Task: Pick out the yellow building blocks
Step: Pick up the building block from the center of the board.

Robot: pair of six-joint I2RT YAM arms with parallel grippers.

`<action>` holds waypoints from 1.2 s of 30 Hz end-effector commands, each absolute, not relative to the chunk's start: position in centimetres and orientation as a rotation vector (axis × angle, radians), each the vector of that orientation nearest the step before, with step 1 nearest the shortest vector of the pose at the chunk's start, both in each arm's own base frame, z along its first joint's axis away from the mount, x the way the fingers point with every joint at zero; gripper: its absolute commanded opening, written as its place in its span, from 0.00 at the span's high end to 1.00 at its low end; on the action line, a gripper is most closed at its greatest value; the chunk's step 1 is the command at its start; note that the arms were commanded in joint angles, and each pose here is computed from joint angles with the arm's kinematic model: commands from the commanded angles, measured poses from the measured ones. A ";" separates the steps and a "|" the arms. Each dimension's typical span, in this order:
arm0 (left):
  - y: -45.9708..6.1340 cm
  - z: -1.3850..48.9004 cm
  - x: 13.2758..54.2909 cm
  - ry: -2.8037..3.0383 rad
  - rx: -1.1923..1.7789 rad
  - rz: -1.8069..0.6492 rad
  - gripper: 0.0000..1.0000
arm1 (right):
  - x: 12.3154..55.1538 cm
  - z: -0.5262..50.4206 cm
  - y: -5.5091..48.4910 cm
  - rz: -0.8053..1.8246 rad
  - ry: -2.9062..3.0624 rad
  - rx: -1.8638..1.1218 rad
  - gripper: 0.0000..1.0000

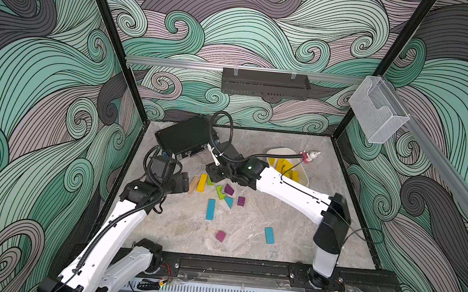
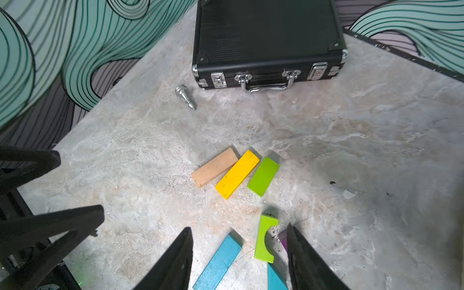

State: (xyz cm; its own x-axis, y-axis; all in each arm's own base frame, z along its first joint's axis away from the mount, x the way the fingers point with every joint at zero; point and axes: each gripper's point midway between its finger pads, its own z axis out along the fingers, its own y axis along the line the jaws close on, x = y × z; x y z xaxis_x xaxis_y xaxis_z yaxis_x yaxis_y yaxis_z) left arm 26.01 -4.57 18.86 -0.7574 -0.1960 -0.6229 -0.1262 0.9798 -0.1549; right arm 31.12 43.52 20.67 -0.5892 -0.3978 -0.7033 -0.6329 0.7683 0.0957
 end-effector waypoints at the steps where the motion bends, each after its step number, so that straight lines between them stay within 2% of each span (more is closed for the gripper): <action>1: -4.4 17.9 27.0 2.454 -0.263 -0.188 0.15 | 30.9 18.3 45.0 0.400 2.336 -0.753 0.40; 10: -2.2 16.0 27.7 2.469 -0.393 -0.295 0.13 | 30.1 11.4 47.6 0.334 2.490 -0.627 0.44; 18: -1.9 17.2 27.3 2.392 -0.383 -0.303 0.11 | 30.1 6.5 49.4 0.297 2.557 -0.576 0.44; 28: -2.1 18.2 27.0 2.351 -0.377 -0.331 0.11 | 30.6 3.3 48.7 0.172 2.576 -0.533 0.49; 36: -2.7 18.3 27.1 2.340 -0.368 -0.373 0.11 | 30.6 1.6 48.3 0.132 2.600 -0.512 0.48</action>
